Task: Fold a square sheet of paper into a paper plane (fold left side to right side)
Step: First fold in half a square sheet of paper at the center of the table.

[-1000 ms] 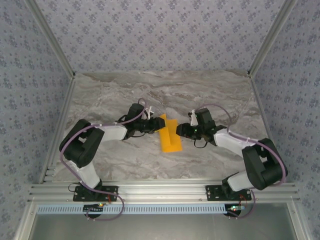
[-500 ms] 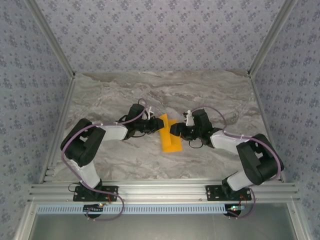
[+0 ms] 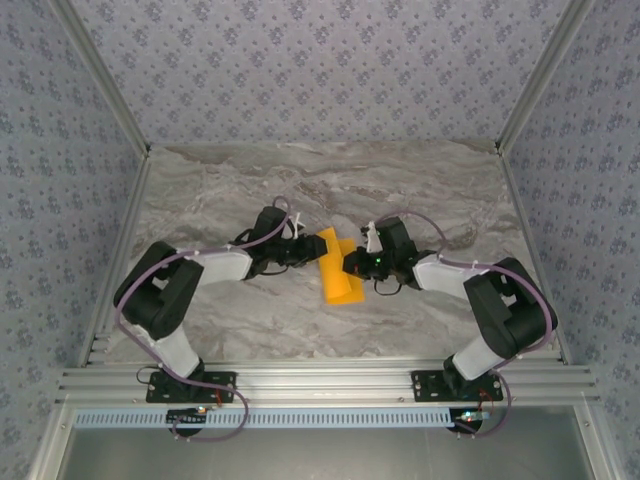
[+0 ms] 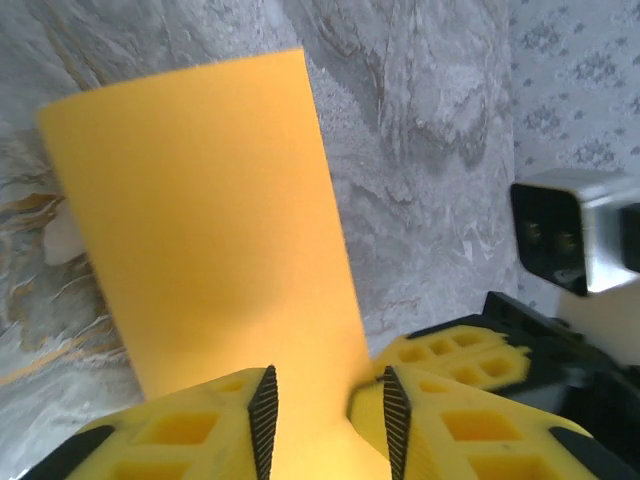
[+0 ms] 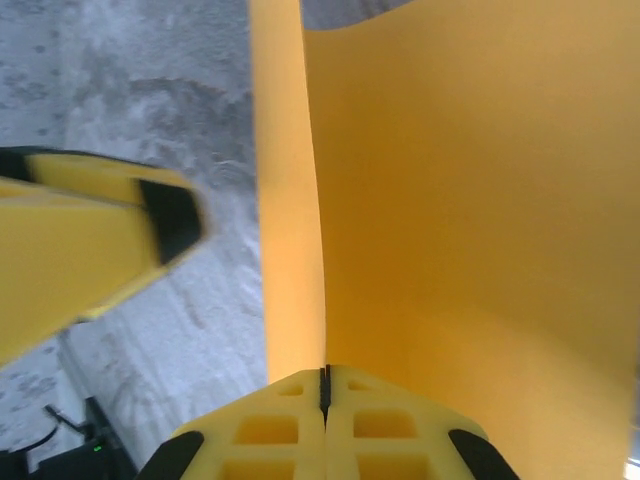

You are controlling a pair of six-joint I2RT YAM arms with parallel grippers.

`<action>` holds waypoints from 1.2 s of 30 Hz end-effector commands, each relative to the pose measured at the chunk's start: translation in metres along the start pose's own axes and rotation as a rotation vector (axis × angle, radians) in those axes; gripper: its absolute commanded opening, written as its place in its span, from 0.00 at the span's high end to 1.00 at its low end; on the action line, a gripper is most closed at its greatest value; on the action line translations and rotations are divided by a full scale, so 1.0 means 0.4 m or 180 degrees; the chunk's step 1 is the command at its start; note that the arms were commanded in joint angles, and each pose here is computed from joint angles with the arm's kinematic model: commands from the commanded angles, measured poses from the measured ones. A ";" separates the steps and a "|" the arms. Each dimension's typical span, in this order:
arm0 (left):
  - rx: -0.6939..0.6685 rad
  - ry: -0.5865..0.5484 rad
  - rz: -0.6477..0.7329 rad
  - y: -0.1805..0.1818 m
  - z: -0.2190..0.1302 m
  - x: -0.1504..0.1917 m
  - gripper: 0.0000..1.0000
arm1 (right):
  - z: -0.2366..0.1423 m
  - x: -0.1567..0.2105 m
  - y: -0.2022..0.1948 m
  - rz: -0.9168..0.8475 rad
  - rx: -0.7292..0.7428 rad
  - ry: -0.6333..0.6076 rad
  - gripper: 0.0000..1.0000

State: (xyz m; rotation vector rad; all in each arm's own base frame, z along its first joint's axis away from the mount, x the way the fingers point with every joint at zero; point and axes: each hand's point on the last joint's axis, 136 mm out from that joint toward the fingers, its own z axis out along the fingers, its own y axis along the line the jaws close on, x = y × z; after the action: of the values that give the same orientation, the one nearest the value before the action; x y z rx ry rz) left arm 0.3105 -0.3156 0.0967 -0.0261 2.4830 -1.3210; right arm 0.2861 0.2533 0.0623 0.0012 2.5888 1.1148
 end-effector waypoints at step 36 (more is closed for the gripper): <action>-0.1273 0.0508 0.0082 0.117 0.106 0.103 0.59 | -0.040 -0.007 -0.122 -0.0271 0.0931 -0.0054 0.73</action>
State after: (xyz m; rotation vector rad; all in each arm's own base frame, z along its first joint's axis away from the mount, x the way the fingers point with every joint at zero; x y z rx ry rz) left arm 0.2910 -0.3295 0.0303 0.0006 2.8120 -0.8719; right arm 0.2826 0.2153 0.0230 -0.0227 2.7206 0.7547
